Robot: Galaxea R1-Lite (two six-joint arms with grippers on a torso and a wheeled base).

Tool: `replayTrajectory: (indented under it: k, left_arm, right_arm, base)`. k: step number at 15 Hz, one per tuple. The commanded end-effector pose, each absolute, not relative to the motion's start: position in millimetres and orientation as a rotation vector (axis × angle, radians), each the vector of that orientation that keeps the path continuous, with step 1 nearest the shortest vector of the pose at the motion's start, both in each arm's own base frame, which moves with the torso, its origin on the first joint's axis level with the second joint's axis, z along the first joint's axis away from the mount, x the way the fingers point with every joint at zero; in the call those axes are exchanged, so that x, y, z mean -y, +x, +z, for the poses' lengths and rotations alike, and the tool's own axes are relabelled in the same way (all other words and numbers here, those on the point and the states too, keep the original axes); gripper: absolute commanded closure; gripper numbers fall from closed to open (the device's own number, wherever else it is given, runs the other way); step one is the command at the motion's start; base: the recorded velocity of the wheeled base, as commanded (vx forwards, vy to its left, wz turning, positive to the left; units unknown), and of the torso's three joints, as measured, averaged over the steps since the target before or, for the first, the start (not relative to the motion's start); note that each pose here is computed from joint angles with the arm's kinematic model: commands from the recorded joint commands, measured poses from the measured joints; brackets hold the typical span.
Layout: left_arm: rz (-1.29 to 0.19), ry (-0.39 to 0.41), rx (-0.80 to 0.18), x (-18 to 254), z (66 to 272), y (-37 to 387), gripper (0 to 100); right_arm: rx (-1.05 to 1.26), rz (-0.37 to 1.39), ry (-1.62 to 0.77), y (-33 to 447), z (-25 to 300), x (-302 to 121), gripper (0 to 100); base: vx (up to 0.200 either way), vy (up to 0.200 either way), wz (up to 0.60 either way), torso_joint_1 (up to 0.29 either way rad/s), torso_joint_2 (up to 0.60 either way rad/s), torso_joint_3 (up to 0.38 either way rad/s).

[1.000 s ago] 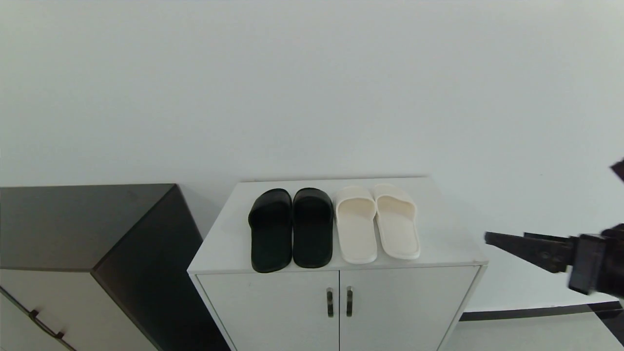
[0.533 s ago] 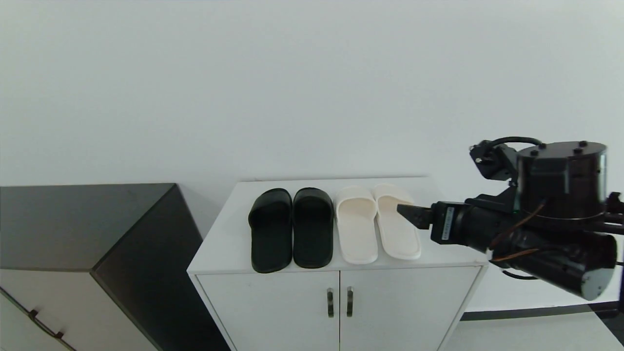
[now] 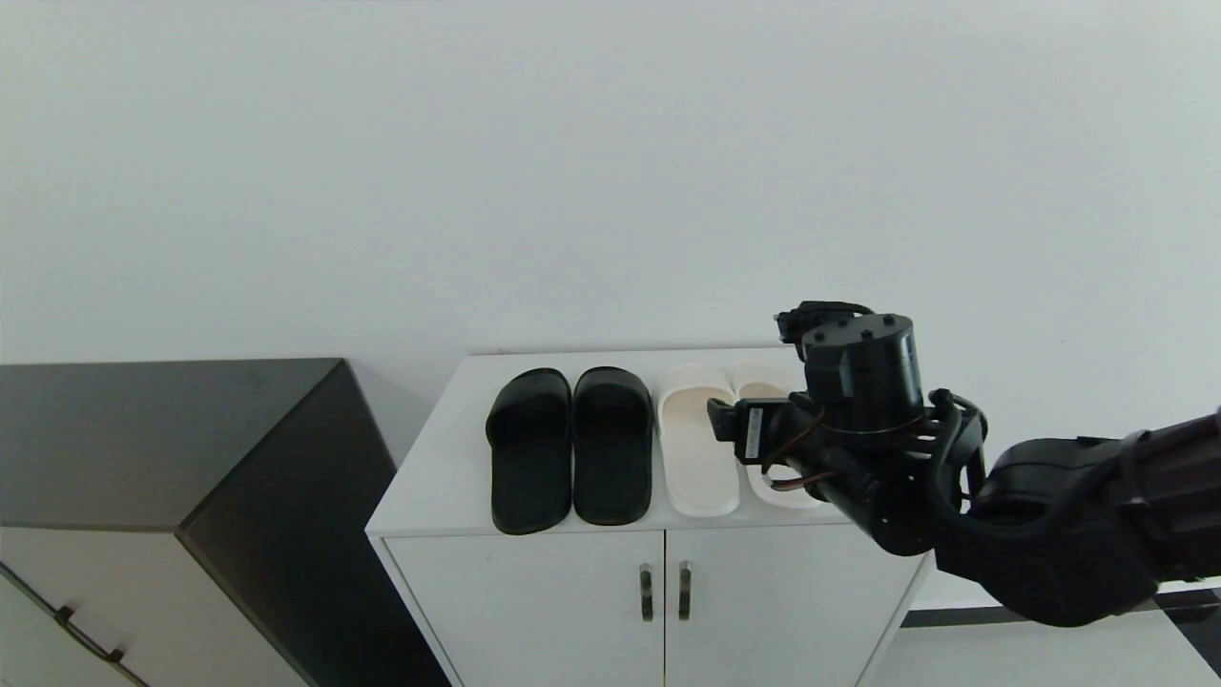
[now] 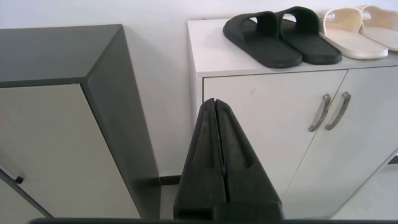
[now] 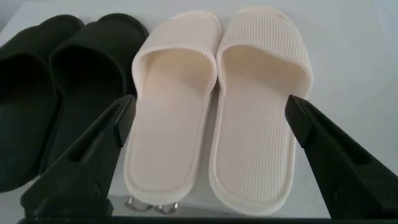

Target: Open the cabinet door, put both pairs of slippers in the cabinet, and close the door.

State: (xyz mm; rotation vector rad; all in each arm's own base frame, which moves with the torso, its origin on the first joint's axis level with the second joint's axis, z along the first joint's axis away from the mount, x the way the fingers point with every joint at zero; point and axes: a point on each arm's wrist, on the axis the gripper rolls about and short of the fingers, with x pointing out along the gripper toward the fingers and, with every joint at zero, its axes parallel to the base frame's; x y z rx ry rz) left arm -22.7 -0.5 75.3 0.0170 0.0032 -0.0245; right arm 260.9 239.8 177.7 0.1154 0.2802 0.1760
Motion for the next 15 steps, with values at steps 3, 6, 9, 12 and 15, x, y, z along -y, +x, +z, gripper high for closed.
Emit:
replayTrajectory:
  k: [3, 6, 9, 12, 15]
  left_arm:
    - [-0.026, 0.017, -0.004, 0.5, 75.4, -22.6, 100]
    - [-0.026, 0.017, -0.004, 0.5, 75.4, -22.6, 100]
    - [-0.025, 0.017, -0.004, 0.5, 75.4, -22.6, 100]
    - [-0.025, 0.017, -0.004, 0.6, 75.4, -22.6, 100]
    - [-0.026, 0.017, -0.006, 0.5, 75.2, -22.6, 100]
  right_arm:
    - [-0.278, 0.148, 0.045, 284.8, 139.2, -260.4, 0]
    - [-0.268, 0.115, 0.037, 303.9, 133.7, -260.9, 0]
    - [-0.257, 0.102, 0.037, 321.2, 130.0, -264.8, 0]
    - [-0.256, 0.091, 0.036, 334.1, 122.7, -268.3, 0]
    - [-0.248, 0.073, 0.045, 346.7, 119.4, -268.4, 0]
  base:
    - [0.0, 0.0, 0.0, 0.0, 0.0, 0.0]
    - [0.0, 0.0, 0.0, 0.0, 0.0, 0.0]
    - [0.0, 0.0, 0.0, 0.0, 0.0, 0.0]
    - [0.0, 0.0, 0.0, 0.0, 0.0, 0.0]
    - [0.0, 0.0, 0.0, 0.0, 0.0, 0.0]
